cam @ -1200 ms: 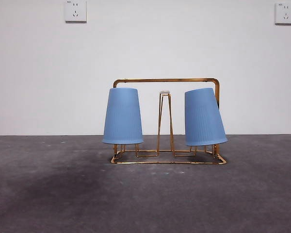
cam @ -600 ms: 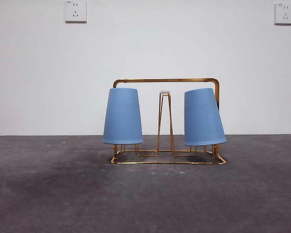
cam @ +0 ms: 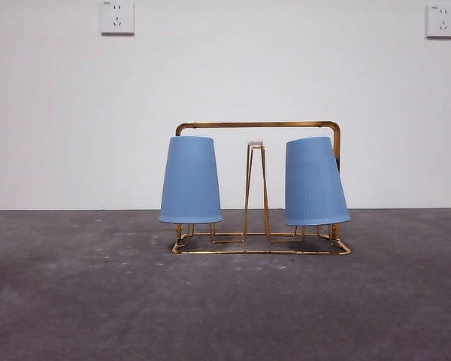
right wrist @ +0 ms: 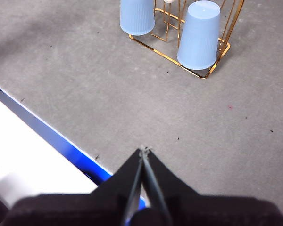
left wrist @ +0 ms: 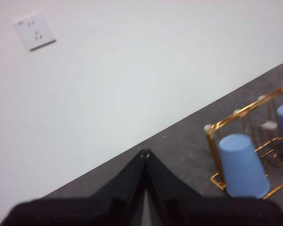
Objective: Pick up cup 1,put cup 1 in the cup rack,pick up cup 2,put cup 2 in the cup rack
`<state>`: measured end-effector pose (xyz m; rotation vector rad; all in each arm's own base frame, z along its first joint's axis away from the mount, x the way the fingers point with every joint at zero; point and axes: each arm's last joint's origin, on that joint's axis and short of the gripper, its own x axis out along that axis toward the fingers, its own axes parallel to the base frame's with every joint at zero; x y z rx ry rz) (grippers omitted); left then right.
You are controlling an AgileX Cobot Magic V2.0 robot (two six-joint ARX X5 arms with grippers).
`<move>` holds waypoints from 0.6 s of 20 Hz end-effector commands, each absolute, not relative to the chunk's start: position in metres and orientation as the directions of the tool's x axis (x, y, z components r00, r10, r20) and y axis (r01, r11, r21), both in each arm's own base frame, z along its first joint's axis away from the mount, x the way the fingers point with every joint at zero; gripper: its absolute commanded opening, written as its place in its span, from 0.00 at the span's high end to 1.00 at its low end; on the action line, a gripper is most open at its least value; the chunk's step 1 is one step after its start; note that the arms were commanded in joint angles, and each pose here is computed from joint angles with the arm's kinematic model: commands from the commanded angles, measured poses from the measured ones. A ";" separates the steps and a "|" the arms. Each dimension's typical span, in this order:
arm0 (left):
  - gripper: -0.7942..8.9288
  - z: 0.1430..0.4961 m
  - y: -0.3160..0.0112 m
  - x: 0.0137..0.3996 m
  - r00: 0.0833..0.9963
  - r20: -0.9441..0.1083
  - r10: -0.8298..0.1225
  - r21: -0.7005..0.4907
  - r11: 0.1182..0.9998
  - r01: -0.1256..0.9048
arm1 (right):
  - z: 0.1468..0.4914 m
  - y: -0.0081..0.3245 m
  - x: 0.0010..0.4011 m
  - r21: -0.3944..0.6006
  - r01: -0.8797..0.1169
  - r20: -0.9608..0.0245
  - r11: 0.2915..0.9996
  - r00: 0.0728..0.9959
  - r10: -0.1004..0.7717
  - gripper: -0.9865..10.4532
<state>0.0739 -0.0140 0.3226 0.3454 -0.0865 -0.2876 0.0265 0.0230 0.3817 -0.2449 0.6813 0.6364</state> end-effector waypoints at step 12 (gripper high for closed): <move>0.92 0.156 -0.006 0.097 0.988 -0.107 -0.112 0.060 0.991 0.119 | 0.380 0.022 0.026 -0.007 -0.614 -0.670 0.789 0.589 0.452 0.91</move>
